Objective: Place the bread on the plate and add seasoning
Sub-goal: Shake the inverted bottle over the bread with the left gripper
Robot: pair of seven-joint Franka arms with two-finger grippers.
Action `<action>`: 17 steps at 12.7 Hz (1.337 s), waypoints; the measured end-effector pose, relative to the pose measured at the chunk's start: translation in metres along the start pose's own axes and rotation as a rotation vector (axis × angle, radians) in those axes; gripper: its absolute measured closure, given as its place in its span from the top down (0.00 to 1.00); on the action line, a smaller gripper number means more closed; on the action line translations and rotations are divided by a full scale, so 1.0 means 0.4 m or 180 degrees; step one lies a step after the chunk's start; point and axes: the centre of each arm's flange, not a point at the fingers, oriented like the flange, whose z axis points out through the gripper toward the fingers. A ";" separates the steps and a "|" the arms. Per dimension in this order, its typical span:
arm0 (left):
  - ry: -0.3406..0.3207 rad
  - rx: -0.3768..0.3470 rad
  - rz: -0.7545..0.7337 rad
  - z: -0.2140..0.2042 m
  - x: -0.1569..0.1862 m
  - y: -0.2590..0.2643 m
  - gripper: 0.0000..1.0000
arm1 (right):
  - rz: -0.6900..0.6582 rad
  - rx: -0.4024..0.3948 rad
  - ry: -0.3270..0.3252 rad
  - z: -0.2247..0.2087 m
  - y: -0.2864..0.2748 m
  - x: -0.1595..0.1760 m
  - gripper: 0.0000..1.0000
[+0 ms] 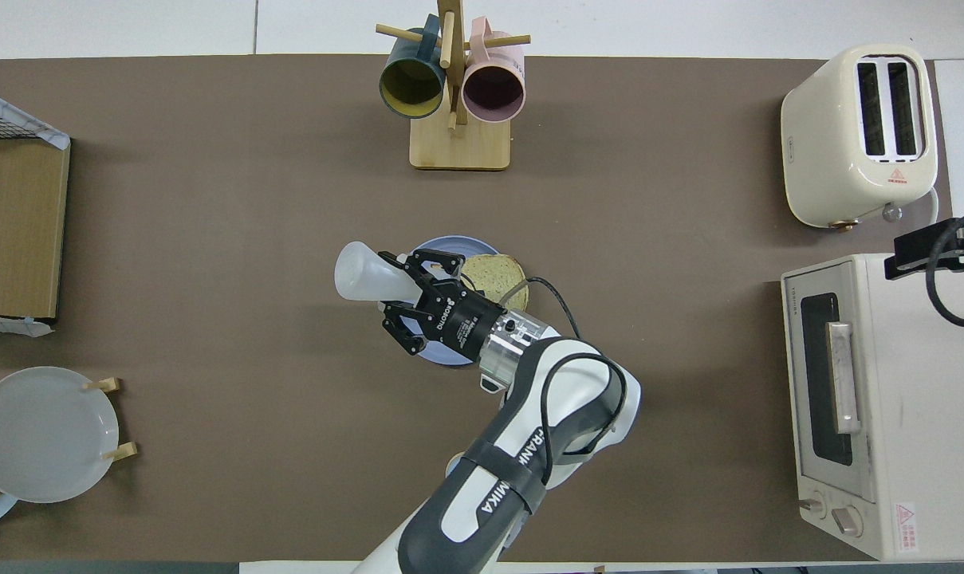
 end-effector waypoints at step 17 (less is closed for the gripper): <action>0.0054 -0.0290 -0.0055 0.149 0.000 -0.036 0.46 | -0.0012 -0.0002 0.0000 0.000 -0.005 0.000 1.00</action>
